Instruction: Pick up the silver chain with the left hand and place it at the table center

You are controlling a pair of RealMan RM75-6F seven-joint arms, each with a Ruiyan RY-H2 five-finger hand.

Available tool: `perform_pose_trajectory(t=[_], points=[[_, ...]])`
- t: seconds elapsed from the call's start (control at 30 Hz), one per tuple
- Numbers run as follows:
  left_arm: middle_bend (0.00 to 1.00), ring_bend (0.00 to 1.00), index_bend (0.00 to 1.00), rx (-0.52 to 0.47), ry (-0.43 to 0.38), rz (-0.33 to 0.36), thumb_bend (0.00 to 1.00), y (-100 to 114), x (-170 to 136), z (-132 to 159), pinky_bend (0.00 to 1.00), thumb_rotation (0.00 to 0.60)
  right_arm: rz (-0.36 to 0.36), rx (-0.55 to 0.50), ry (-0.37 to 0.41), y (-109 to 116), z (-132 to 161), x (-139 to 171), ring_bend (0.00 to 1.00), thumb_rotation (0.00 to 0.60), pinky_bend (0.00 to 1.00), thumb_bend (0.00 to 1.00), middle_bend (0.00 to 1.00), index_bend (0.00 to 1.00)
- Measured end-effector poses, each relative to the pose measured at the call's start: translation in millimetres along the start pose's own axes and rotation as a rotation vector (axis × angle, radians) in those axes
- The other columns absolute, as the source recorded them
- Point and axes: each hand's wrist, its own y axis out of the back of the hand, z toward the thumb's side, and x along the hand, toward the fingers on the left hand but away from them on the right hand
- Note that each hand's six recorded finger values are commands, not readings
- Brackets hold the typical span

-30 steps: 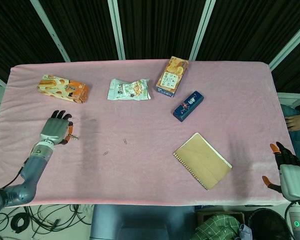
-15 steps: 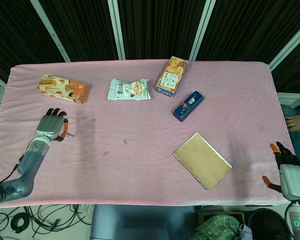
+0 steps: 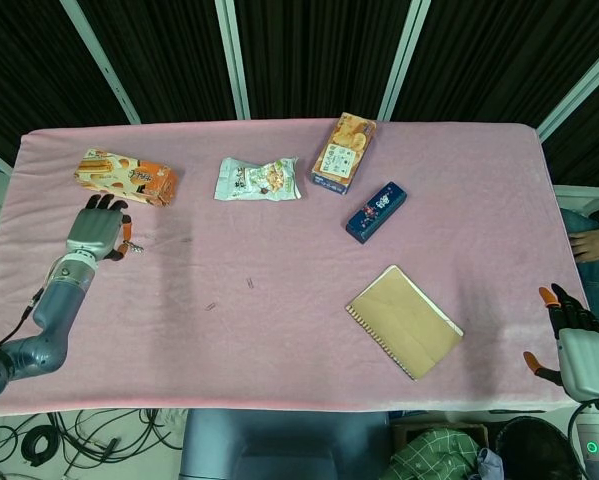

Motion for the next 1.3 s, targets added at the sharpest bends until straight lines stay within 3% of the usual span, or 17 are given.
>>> perform_pose_trajectory(t=[0.63,0.93,1.3], points=[[0.16,0.00,0.58,-0.033,0.041,0.006,0.44,3.6,45.2,-1.0,0.00,0.600,0.000,0.002,-0.002,-0.1,-0.9,-0.8,0.09,0.600,0.17,0.14,0.02,0.04],[0.16,0.00,0.58,-0.080,0.013,-0.028,0.44,-2.3,49.6,8.4,0.00,0.600,-0.005,-0.001,0.000,0.8,-0.5,-0.7,0.09,0.600,0.17,0.14,0.02,0.04],[0.16,0.00,0.57,-0.062,0.005,-0.049,0.44,-4.2,47.5,9.5,0.00,0.600,-0.003,-0.002,0.001,0.6,-0.2,-0.7,0.09,0.600,0.17,0.14,0.02,0.04]])
